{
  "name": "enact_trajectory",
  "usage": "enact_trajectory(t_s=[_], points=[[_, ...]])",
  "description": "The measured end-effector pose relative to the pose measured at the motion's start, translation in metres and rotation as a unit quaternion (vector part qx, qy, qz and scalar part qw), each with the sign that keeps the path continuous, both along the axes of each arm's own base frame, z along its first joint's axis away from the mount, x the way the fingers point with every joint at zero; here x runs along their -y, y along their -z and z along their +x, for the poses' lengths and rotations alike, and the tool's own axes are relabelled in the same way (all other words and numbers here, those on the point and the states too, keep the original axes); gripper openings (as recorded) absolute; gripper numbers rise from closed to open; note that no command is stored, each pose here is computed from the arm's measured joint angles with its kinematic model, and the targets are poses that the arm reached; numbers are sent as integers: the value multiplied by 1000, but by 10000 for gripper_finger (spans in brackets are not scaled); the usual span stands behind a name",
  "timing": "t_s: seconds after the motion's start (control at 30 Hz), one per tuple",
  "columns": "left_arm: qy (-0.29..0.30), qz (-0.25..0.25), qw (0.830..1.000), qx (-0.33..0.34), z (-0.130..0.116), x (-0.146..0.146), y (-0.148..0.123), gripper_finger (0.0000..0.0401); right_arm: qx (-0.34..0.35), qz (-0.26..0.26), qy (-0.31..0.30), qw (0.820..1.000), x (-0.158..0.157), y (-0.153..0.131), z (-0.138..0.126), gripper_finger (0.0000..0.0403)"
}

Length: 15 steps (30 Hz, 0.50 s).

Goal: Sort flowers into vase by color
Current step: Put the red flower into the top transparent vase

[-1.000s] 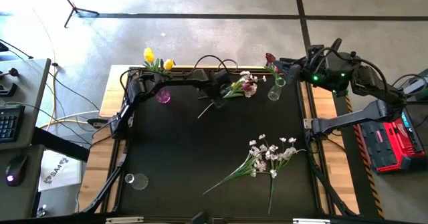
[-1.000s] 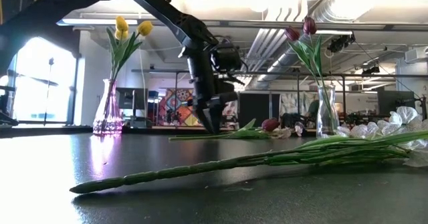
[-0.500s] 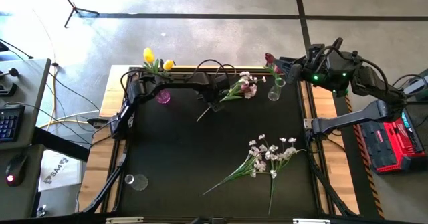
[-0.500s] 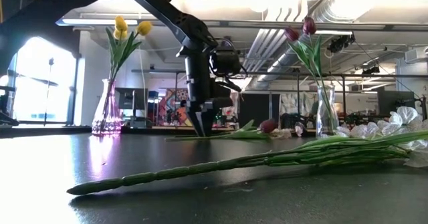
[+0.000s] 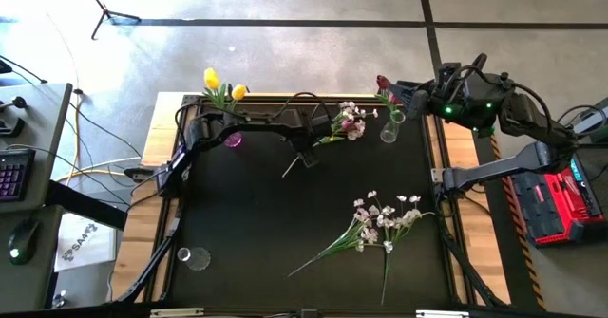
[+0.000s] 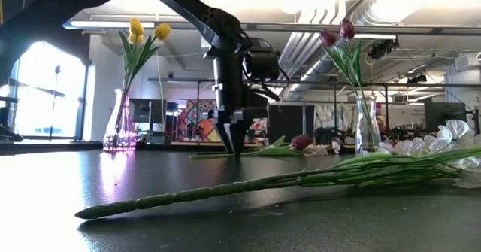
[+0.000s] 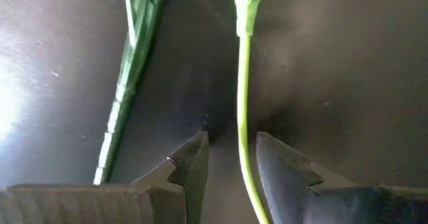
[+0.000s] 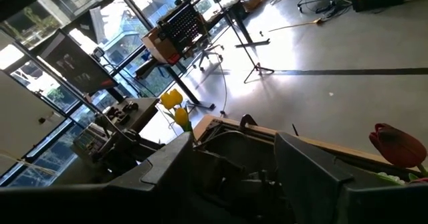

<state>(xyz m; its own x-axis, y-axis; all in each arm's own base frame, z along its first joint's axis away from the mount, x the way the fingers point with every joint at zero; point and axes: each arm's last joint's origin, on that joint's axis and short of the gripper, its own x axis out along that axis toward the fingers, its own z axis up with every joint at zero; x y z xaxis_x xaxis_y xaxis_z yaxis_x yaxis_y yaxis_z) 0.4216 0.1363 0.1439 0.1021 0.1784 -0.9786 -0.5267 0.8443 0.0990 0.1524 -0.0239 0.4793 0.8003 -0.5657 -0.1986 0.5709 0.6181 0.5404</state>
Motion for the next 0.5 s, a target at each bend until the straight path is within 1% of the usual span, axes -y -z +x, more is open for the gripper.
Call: enact_trajectory(t_s=[0.13,0.2,0.3,0.43,0.5], points=[[-2,-2,1000,0,0,0,0,114,-5,1,-2,1000,0,1,0,200],[1,-4,1000,-2,2,0,6,106,-4,0,-2,1000,0,1,0,200],[6,-17,1000,-21,2,-1,18,76,-4,0,-2,1000,0,1,0,200],[37,4,999,-37,4,8,20,15,-12,1,-2,1000,0,2,0,200],[36,-6,999,-31,4,8,20,7,-15,1,-2,1000,0,3,-1,199]])
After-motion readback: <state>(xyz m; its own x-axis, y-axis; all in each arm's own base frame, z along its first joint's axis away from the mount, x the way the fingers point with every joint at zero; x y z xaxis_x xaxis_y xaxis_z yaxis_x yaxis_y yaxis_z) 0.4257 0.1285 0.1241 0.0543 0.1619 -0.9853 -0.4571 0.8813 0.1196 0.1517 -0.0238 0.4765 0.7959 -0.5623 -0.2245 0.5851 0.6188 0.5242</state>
